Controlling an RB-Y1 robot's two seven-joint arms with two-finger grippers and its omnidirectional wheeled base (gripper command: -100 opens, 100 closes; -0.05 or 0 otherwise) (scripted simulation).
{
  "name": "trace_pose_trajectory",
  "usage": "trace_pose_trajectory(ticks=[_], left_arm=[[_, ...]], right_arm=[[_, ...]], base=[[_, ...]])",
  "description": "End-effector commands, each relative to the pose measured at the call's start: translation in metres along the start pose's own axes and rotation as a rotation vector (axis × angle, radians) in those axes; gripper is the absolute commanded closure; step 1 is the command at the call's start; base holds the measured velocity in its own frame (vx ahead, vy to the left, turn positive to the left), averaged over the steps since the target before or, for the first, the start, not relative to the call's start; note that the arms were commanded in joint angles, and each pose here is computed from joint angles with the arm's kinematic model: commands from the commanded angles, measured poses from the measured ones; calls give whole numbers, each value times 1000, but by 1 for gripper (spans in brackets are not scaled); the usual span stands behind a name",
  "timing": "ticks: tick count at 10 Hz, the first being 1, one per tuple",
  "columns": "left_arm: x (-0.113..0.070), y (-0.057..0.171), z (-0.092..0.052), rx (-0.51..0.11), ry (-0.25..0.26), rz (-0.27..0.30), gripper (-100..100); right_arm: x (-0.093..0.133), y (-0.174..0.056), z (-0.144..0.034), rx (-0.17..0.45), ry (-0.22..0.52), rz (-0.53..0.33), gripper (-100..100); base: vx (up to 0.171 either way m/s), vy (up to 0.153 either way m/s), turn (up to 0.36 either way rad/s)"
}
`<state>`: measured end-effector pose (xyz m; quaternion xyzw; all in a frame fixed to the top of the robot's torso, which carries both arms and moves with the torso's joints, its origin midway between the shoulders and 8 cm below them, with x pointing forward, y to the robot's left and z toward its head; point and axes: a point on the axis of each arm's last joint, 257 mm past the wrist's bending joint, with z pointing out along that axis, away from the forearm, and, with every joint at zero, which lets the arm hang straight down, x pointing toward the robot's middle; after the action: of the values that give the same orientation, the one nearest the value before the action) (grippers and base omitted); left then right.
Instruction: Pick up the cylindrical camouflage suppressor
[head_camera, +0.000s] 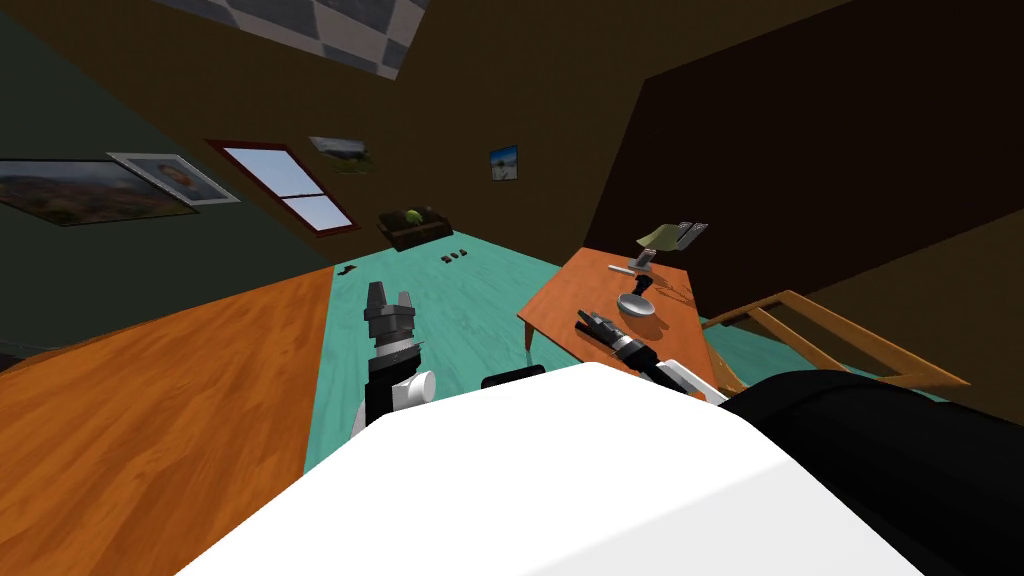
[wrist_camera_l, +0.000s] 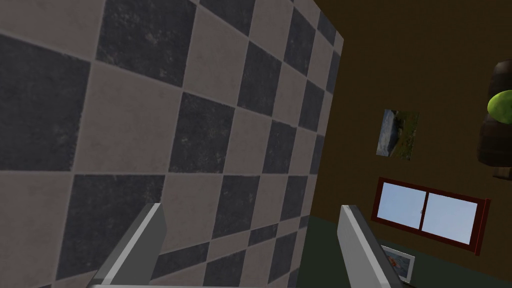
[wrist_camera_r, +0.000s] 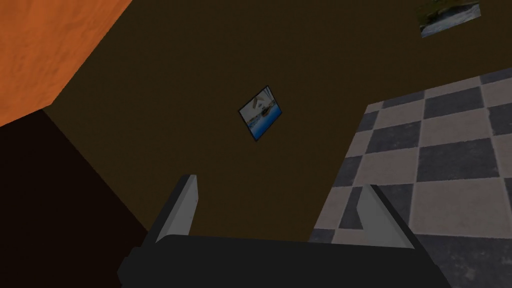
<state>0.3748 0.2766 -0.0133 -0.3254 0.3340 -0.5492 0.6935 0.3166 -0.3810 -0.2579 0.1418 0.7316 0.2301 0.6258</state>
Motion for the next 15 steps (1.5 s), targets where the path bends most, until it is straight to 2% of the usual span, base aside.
trace_pose_trajectory(ticks=[1,2,3,4,5,7,8,10,11,12,13,14,15], left_arm=[[0,0,0,0,0,0,0],[0,0,0,0,0,0,0],[0,0,0,0,0,0,0],[0,0,0,0,0,0,0],[0,0,0,0,0,0,0],[0,0,0,0,0,0,0],[0,0,0,0,0,0,0],[0,0,0,0,0,0,0],[0,0,0,0,0,0,0],[0,0,0,0,0,0,0],[0,0,0,0,0,0,0],[0,0,0,0,0,0,0],[0,0,0,0,0,0,0]], right_arm=[[18,-23,-12,39,69,-63,-100],[23,-34,-17,63,81,-61,-100],[37,-53,-27,92,142,-116,-100],[40,-60,-30,108,150,-114,-100],[53,-75,-40,126,209,-169,-100],[57,-86,-46,151,222,-167,-100],[68,-99,-56,162,280,-221,-100],[73,-112,-65,191,295,-220,-100],[83,-124,-75,198,354,-274,-100],[87,-137,-85,228,370,-272,-100],[97,-152,-99,239,433,-325,-100],[100,-162,-107,262,446,-325,-100],[107,-168,-115,253,499,-377,-100]], base=[[84,61,123],[85,52,66],[104,76,163],[78,55,56],[75,64,121],[50,29,28],[61,41,146],[51,24,31],[56,19,134],[73,18,91],[116,30,118],[97,33,72],[103,36,127]])
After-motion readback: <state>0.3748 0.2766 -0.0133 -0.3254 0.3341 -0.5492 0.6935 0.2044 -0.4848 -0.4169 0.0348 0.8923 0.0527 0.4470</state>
